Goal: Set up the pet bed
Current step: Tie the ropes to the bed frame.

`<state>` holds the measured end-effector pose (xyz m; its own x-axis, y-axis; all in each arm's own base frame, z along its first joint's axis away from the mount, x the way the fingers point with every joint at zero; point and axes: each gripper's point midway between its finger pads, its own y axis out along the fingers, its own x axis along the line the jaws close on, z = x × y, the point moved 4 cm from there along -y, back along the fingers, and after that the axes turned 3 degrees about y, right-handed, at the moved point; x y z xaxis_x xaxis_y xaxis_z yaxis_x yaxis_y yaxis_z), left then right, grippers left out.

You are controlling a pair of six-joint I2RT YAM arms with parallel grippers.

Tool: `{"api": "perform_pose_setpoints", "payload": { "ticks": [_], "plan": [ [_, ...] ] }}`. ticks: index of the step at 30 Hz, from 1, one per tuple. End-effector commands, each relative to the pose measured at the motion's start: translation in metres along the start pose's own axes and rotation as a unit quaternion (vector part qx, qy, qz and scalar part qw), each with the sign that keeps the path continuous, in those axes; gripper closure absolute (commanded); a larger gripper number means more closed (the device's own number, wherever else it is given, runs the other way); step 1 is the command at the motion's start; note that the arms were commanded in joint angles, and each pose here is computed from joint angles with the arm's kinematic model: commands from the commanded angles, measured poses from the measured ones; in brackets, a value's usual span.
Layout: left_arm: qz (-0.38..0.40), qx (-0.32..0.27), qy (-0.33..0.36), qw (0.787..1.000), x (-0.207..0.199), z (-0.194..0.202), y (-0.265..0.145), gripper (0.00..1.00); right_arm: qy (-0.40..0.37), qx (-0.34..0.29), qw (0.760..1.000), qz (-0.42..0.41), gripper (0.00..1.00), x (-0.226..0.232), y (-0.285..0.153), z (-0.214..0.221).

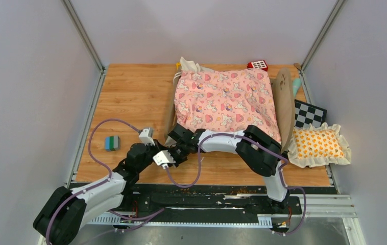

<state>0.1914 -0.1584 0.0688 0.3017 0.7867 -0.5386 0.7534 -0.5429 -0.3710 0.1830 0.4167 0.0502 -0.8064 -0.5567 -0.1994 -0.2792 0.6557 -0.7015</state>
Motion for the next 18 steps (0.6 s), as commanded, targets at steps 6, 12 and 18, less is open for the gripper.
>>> {"api": "perform_pose_setpoints", "payload": {
  "ticks": [6,12,18],
  "plan": [
    [0.061,-0.024,-0.03,0.997,-0.026,-0.017,-0.011,0.94,0.032,0.023,0.999,0.0,1.0,0.014,-0.002,0.014],
    [0.08,-0.007,-0.049,0.996,-0.032,-0.011,-0.009,0.94,0.033,0.014,0.999,0.011,1.0,0.013,-0.002,0.011],
    [0.112,0.002,-0.071,0.991,-0.042,-0.011,-0.006,0.96,0.035,0.003,0.998,0.048,1.0,0.004,-0.002,0.009]
  ]
}}
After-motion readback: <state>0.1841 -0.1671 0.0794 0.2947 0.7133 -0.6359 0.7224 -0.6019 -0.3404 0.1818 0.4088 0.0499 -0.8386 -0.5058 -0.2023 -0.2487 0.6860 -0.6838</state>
